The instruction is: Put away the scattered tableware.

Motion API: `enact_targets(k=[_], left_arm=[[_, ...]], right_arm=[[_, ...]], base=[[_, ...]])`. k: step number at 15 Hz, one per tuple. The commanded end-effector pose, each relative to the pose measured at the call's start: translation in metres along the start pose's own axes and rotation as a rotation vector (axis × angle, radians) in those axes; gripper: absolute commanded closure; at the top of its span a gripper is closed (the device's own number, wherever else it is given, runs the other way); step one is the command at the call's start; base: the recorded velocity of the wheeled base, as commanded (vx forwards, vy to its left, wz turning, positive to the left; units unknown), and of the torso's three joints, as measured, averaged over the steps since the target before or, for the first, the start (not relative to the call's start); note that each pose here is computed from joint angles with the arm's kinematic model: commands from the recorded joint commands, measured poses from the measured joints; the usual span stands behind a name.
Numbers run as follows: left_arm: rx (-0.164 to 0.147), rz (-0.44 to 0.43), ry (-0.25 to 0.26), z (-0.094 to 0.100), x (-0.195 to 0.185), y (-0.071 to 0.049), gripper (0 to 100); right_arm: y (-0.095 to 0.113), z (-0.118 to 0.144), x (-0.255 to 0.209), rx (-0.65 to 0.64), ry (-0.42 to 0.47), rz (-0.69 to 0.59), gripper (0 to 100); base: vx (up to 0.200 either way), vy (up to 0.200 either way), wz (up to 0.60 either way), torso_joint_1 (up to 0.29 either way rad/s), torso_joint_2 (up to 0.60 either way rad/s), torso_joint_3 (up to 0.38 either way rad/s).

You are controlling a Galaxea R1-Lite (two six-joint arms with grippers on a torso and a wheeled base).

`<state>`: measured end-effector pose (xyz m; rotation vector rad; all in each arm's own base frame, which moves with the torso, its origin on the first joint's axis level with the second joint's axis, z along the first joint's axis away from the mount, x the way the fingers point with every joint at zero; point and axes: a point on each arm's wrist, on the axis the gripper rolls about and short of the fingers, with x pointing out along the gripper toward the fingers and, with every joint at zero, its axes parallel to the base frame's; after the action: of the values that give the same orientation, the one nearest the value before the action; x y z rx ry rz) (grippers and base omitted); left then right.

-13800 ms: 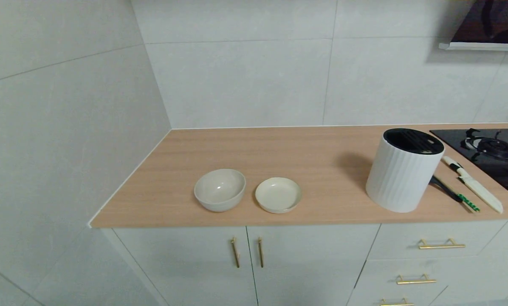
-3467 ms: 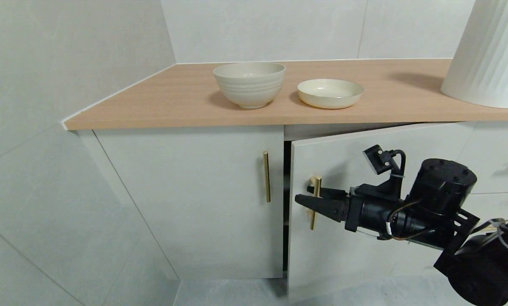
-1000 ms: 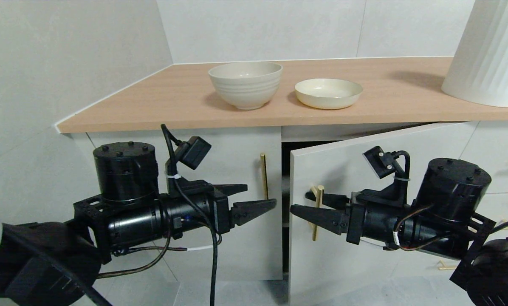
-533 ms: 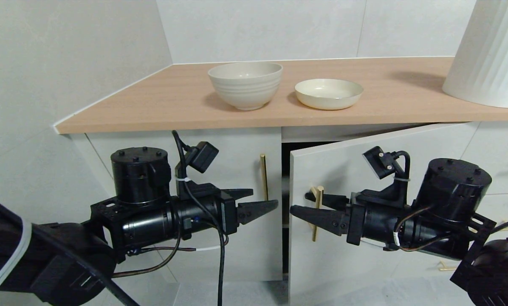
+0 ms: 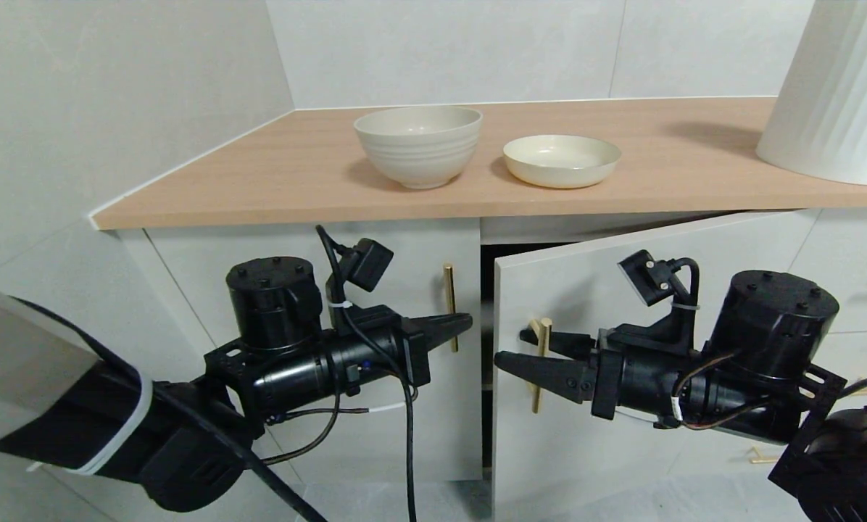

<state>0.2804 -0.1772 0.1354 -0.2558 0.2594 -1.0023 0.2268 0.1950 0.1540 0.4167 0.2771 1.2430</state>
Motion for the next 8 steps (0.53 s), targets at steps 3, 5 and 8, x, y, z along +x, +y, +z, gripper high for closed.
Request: enact_targets(k=[3, 5, 8], left_arm=[[-0.005, -0.004, 0.016, -0.019, 0.018, 0.008, 100], [0.005, 0.025, -0.01, -0.021, 0.027, 0.012, 100], [0.027, -0.01, -0.043, -0.026, 0.037, 0.009, 100]], right_arm=[[0.0, 0.0, 0.0, 0.0, 0.001, 0.001, 0], [0.001, -0.001, 0.001, 0.01, 0.002, 0.006, 0], [0.002, -0.002, 0.001, 0.021, 0.006, 0.007, 0]], base=[[0.0, 0.0, 0.0, 0.0, 0.0, 0.0], [0.0, 0.0, 0.0, 0.0, 0.0, 0.0], [0.0, 0.0, 0.0, 0.0, 0.0, 0.0]])
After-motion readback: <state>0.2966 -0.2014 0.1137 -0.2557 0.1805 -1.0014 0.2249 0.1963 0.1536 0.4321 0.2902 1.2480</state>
